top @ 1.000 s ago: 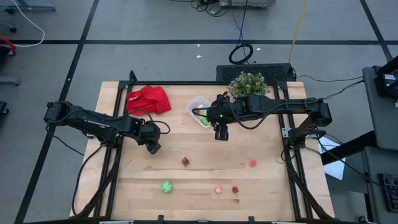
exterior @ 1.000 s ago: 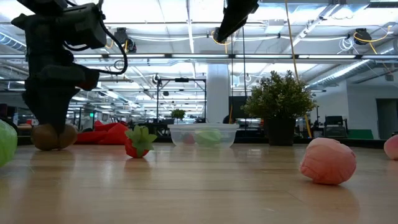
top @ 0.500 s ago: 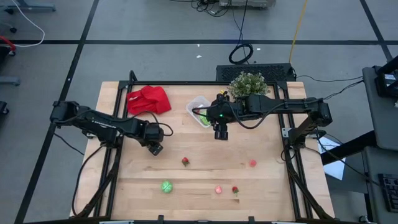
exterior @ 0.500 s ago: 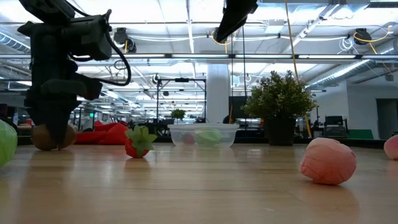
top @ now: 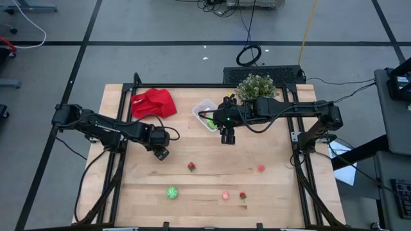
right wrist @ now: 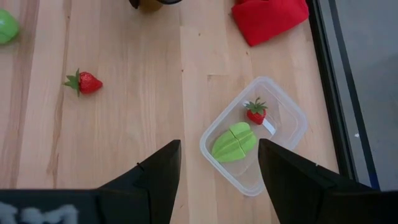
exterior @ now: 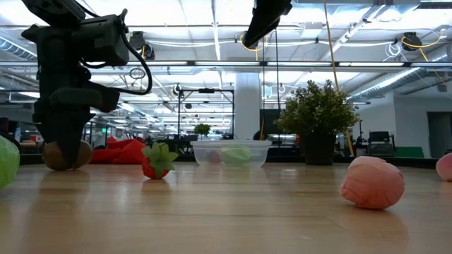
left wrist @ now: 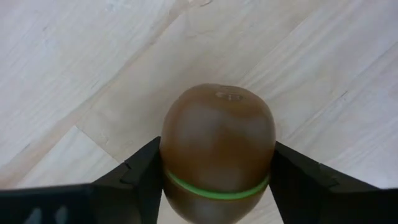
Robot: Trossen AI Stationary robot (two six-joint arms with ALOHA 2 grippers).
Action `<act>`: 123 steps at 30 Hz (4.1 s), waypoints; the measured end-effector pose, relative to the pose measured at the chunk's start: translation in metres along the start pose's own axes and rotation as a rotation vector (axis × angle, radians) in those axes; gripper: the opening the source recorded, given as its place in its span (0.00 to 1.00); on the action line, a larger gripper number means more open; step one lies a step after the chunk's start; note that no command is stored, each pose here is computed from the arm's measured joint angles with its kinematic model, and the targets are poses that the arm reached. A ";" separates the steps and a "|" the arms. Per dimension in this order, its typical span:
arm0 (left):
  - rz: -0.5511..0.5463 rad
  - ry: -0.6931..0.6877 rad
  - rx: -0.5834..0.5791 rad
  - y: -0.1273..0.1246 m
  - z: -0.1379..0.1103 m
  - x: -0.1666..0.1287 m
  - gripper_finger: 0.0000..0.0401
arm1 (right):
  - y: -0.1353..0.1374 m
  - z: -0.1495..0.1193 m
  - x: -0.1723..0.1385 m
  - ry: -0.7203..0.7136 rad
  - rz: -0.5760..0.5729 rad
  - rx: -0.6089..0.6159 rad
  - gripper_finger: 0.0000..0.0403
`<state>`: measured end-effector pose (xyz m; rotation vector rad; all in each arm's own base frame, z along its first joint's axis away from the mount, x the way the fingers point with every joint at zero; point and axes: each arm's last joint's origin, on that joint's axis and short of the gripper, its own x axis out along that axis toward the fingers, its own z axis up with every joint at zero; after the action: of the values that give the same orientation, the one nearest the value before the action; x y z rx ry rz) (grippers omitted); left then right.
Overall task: Pick and placing Produce into tupperware
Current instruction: Put the brown kiwi into the transparent bin
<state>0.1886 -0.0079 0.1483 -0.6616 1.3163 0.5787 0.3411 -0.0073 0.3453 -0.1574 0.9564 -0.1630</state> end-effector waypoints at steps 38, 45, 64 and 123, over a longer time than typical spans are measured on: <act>-0.176 -0.238 0.025 -0.003 0.020 -0.038 0.61 | -0.001 0.008 0.000 -0.083 -0.008 -0.017 0.51; -0.210 -0.358 0.051 0.004 0.042 -0.041 0.56 | -0.002 0.015 -0.001 -0.156 -0.019 -0.043 0.51; -0.217 -0.611 0.099 0.022 0.119 -0.055 0.61 | -0.012 0.030 -0.005 -0.295 -0.177 -0.117 0.51; -0.183 -0.453 0.204 0.004 0.273 -0.004 0.60 | -0.030 0.022 -0.102 -0.590 -0.222 -0.055 0.51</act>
<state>0.3699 0.1923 0.1857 -0.4431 0.8657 0.4066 0.2990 -0.0140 0.4453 -0.3410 0.3533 -0.2761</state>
